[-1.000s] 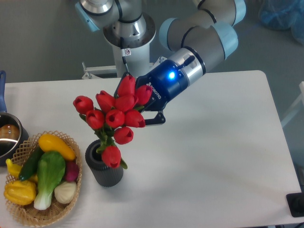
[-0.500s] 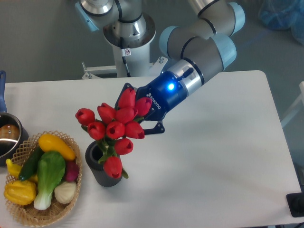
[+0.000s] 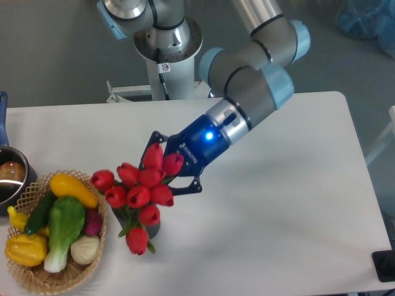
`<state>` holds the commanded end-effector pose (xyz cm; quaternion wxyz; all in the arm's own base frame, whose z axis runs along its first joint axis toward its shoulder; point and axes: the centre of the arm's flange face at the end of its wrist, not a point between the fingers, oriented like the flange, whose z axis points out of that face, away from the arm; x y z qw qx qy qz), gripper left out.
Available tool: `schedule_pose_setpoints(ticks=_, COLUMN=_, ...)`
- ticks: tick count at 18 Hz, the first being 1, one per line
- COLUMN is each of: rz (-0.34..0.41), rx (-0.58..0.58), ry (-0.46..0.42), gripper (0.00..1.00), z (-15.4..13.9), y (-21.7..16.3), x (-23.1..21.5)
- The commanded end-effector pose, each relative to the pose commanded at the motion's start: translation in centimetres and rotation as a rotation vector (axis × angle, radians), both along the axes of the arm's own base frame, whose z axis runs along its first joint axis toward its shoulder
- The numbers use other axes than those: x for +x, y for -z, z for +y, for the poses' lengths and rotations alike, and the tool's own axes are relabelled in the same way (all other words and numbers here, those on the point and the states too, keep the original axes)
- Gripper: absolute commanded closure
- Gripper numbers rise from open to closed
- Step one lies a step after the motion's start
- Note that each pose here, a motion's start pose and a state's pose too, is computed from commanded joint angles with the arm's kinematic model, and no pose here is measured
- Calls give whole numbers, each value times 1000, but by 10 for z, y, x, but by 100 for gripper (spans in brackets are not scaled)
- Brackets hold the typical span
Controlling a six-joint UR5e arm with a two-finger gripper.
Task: Insert the flowers into the vase
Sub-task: 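Push the tulips deeper into the vase and open the gripper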
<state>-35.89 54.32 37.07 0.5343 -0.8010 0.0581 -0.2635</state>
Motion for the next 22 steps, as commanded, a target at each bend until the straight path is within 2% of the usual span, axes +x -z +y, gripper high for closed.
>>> schedule_pose_setpoints(ticks=4, rz=-4, rx=-21, ry=-4, gripper=82, z=-3, y=9, x=3)
schedule_pose_setpoints(ticks=6, rz=3, rx=-19, ry=2, gripper=68, z=-6, y=15, x=6)
schedule_pose_setpoints(ticks=9, rz=4, rx=-21, ry=5, gripper=59, z=-13, y=27, x=10)
schedule_pose_setpoints(ticks=10, rz=3, rx=-25, ry=3, gripper=53, z=-15, y=30, x=9)
schedule_pose_setpoints(ticks=12, rz=27, rx=-50, ry=-5, gripper=26, z=-21, y=29, x=14)
schedule_pose_setpoints(ticks=13, rz=32, rx=-57, ry=-11, gripper=16, z=-24, y=30, x=13)
schedule_pose_setpoints(ticks=16, rz=36, rx=-63, ry=-19, gripper=1, z=-28, y=30, x=12)
schedule_pose_setpoints(ticks=22, rz=76, rx=-108, ry=-58, gripper=0, z=-45, y=27, x=7)
